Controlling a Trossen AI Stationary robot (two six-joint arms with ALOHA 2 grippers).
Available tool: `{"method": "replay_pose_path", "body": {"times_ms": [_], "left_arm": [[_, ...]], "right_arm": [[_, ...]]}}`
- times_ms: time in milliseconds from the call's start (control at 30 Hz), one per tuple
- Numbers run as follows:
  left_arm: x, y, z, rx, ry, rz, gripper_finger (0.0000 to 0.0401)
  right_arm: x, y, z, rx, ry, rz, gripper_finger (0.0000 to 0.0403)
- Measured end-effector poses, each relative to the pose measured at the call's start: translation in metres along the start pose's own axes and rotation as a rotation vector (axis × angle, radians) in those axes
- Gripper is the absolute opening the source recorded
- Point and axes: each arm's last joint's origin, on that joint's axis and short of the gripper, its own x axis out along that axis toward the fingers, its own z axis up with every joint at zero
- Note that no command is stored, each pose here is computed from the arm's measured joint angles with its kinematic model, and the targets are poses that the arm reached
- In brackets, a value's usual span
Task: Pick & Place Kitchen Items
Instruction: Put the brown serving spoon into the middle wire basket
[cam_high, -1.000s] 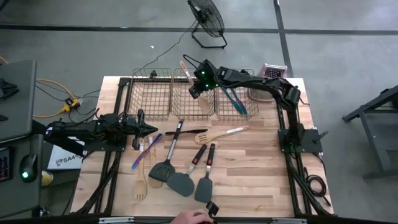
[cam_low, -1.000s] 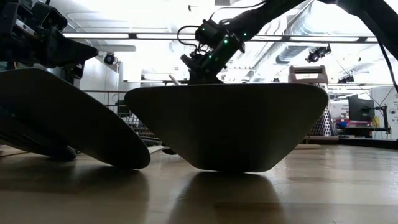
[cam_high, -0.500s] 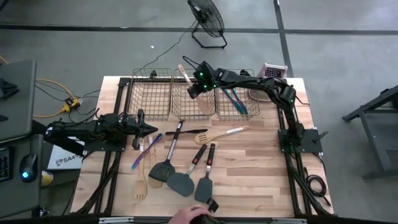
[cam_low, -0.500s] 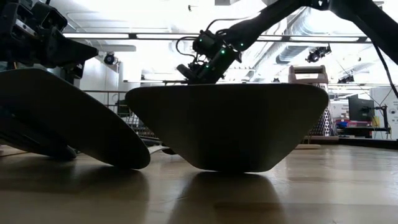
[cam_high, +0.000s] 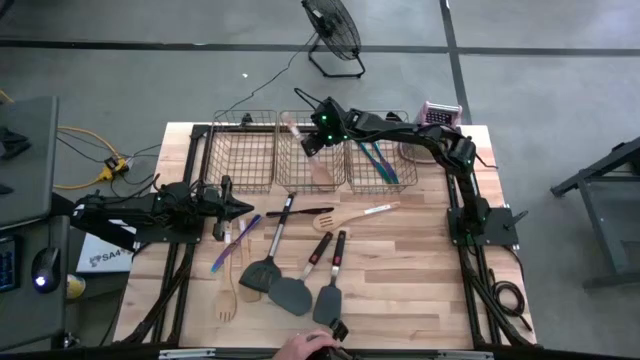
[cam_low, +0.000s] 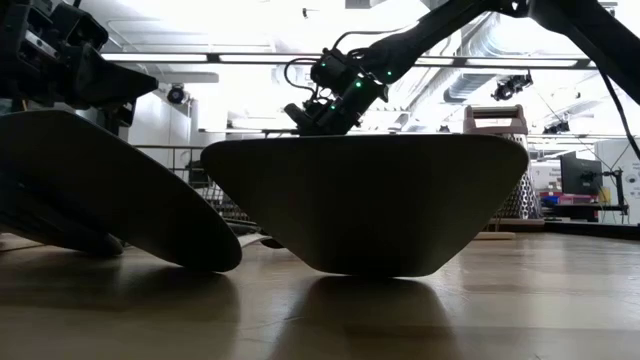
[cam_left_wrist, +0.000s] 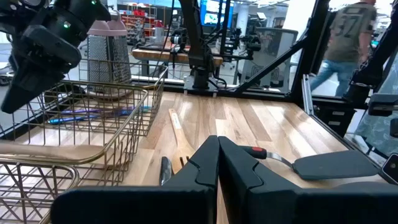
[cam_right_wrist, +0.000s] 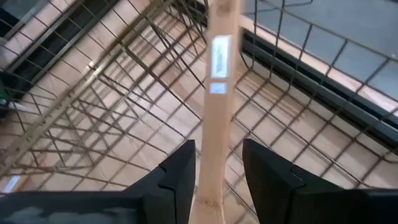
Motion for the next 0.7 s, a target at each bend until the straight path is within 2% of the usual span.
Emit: {"method": "replay_pose_path", "body": {"times_ms": [200, 367, 567, 700], "left_arm": [[0.000, 0.000, 0.000, 0.000, 0.000, 0.000, 0.0003], [0.000, 0.000, 0.000, 0.000, -0.001, 0.000, 0.0003], [0.000, 0.000, 0.000, 0.000, 0.000, 0.000, 0.0003], [0.000, 0.000, 0.000, 0.000, 0.000, 0.000, 0.0003]], "right_arm": [[-0.003, 0.008, 0.004, -0.004, -0.052, 0.034, 0.0133], [-0.027, 0.024, 0.015, -0.015, -0.116, 0.080, 0.0133], [-0.058, 0.048, 0.014, -0.152, -0.091, 0.152, 0.0133], [-0.072, 0.061, 0.001, -0.345, -0.011, 0.147, 0.0133]]}}
